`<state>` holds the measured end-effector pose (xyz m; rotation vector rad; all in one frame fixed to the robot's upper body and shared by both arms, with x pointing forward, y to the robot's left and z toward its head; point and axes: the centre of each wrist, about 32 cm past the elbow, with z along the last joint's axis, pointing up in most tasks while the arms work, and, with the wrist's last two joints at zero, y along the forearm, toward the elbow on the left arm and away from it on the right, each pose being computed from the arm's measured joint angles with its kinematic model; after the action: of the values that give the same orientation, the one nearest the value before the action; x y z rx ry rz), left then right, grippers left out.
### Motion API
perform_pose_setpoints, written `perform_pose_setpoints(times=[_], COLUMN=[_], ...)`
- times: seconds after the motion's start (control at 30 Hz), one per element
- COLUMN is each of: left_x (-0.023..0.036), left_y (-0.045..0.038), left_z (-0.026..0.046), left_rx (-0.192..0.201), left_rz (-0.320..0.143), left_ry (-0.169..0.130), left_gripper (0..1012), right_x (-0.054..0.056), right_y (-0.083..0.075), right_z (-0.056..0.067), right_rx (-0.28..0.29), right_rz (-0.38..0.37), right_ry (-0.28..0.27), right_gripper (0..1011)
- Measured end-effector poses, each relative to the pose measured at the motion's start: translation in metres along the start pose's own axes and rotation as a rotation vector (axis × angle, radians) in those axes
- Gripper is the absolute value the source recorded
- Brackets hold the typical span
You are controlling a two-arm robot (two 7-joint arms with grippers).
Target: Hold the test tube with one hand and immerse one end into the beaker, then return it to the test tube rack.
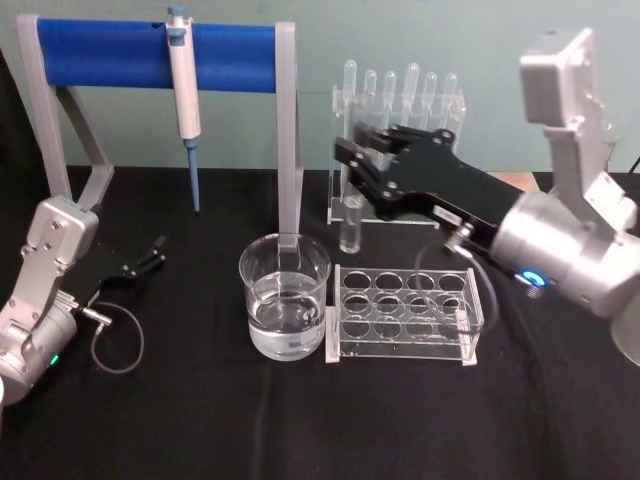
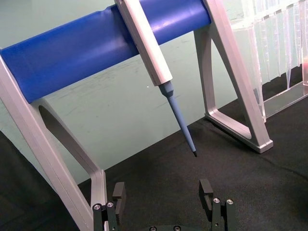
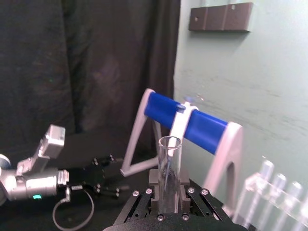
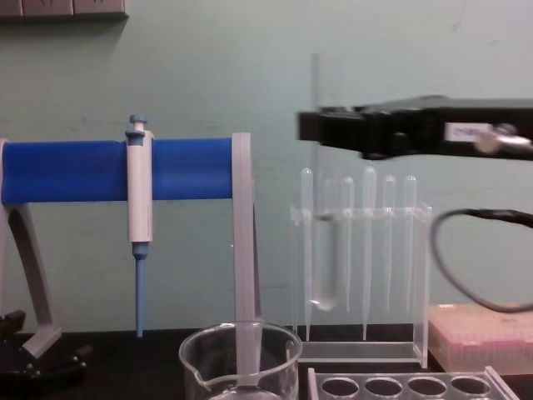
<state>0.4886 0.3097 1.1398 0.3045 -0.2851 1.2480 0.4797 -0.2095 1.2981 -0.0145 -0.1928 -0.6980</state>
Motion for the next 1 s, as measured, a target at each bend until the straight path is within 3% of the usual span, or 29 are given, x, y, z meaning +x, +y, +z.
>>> perform_pose_setpoints(times=[0.2,0.43,0.67,0.77,1.0], left_x=[0.0000,0.0000,0.0000,0.0000,0.0000], left_y=[0.0000,0.0000,0.0000,0.0000,0.0000], left_z=[0.0000,0.0000,0.0000,0.0000,0.0000], left_rx=[0.000,0.000,0.000,0.000,0.000], left_rz=[0.000,0.000,0.000,0.000,0.000], left_ry=[0.000,0.000,0.000,0.000,0.000], left_gripper=[1000,1000,1000,1000,1000], right_x=[-0.003,-0.010,-0.023,-0.029,-0.037], right_y=[0.024,0.042,0.050,0.052,0.053], right_z=[-0.005,-0.024,-0.053,-0.072,-0.099], right_rx=[0.003,-0.015,-0.012,0.003,0.008], right_rz=[0.036,0.054,0.036,0.018,-0.005], right_ry=[0.024,0.032,0.026,0.028,0.047], right_gripper=[231,231,231,231,231])
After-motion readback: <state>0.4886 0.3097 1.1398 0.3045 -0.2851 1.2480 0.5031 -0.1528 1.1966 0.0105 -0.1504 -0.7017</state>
